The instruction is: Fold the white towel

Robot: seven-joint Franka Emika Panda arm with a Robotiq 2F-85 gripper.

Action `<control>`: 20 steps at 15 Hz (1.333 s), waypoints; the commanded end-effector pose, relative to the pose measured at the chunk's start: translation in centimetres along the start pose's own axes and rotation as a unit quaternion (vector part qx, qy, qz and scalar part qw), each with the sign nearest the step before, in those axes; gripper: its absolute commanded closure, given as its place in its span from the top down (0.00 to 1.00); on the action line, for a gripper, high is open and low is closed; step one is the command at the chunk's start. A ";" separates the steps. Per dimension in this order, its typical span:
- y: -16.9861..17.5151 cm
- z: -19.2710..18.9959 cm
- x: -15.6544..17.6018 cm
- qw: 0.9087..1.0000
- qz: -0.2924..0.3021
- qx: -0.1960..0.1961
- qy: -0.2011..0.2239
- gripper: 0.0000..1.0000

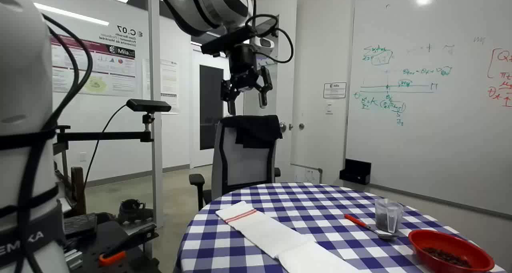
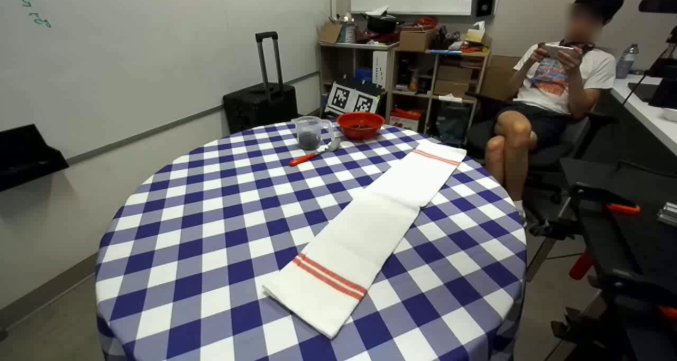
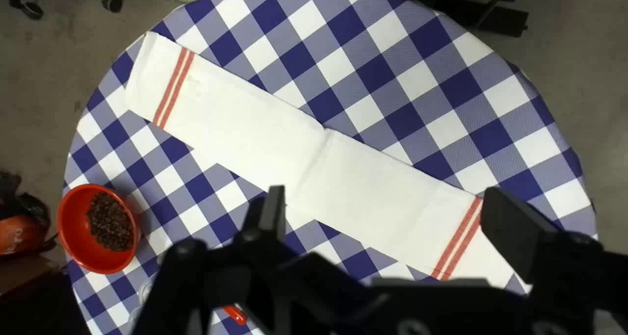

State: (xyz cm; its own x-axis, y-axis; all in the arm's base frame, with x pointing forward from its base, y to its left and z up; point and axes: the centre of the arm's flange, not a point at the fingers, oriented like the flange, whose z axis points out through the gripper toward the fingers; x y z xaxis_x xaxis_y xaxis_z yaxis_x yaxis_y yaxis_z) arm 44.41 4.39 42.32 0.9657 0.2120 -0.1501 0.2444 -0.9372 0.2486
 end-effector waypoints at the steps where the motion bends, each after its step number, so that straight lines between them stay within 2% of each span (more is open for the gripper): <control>1: 0.0 0.0 0.0 1.000 0.000 0.000 0.000 1.00; 7: 0.0 0.0 0.0 1.000 0.000 0.000 0.000 1.00; 10: -0.9 0.7 0.8 0.996 0.070 -0.047 -0.012 1.00; 14: -2.0 1.4 2.2 0.981 0.173 -0.085 -0.005 1.00; 17: -3.2 1.9 3.0 0.972 0.224 -0.073 -0.002 1.00; 20: -3.9 2.6 3.7 0.969 0.241 -0.051 0.011 1.00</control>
State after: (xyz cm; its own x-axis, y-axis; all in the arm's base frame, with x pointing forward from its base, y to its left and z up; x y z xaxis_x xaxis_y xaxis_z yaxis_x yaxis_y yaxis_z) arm 45.50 7.17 38.99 0.9805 -0.1966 -0.0012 -0.1786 -0.8932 0.4126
